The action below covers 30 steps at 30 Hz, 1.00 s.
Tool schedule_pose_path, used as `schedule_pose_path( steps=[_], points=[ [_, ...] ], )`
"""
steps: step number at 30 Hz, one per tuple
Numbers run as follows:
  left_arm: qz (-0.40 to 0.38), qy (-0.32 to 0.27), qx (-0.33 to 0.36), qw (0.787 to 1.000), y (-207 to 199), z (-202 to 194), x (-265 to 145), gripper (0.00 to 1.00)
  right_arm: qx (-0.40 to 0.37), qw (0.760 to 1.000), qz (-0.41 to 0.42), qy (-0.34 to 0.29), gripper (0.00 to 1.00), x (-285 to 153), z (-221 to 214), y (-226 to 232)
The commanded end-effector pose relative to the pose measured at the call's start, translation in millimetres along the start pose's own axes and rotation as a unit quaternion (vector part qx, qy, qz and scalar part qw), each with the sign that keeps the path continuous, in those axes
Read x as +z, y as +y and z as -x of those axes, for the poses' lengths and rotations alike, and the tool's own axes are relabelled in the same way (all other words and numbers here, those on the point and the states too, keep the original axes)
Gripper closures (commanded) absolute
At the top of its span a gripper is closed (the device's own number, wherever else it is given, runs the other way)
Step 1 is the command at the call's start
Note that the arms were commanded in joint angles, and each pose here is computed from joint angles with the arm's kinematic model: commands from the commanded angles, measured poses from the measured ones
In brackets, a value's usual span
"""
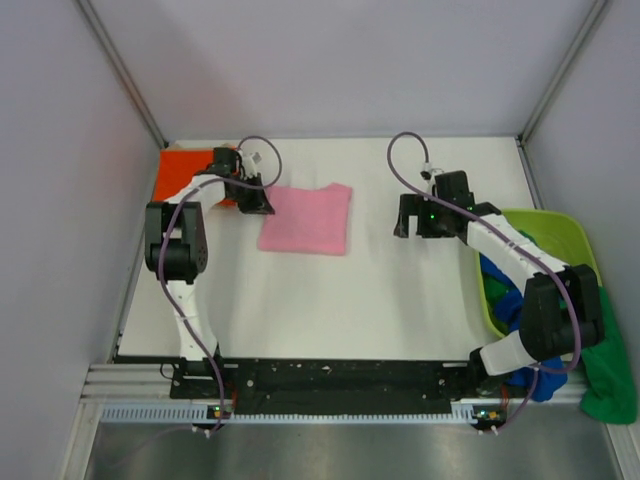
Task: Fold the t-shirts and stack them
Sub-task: Put the neatly folded tshirt into the corner of the board with the left arm
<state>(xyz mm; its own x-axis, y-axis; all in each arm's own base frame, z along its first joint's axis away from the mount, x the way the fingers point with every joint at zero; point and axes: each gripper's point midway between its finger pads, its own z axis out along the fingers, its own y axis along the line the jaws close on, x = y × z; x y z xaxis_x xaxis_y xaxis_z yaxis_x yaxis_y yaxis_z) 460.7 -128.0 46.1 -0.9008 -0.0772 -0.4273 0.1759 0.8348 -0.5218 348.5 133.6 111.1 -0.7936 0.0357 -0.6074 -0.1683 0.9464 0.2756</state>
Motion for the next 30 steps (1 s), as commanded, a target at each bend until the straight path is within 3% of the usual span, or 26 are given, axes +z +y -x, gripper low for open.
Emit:
schedule_pose_path(
  steps=[1, 10, 16, 23, 30],
  points=[
    [0.061, -0.099, 0.058, 0.992, 20, 70, -36, 1.0, -0.022, 1.0, -0.018, 0.005, 0.01, -9, -5, -10],
    [0.151, -0.158, 0.147, 0.965, 30, 143, -76, 1.0, -0.033, 0.999, -0.019, 0.011, 0.01, -10, -8, -11],
    [0.17, -0.17, 0.152, 0.959, 24, 164, -101, 1.0, -0.039, 0.999, -0.025, 0.01, 0.01, -11, -9, -14],
    [0.217, -0.202, 0.181, 0.938, 35, 190, -149, 1.0, -0.046, 0.998, -0.034, 0.012, 0.01, -12, -12, -18],
    [0.245, -0.194, 0.204, 0.928, 45, 205, -169, 1.0, -0.05, 0.998, -0.041, 0.014, 0.01, -11, -14, -22]
  ],
)
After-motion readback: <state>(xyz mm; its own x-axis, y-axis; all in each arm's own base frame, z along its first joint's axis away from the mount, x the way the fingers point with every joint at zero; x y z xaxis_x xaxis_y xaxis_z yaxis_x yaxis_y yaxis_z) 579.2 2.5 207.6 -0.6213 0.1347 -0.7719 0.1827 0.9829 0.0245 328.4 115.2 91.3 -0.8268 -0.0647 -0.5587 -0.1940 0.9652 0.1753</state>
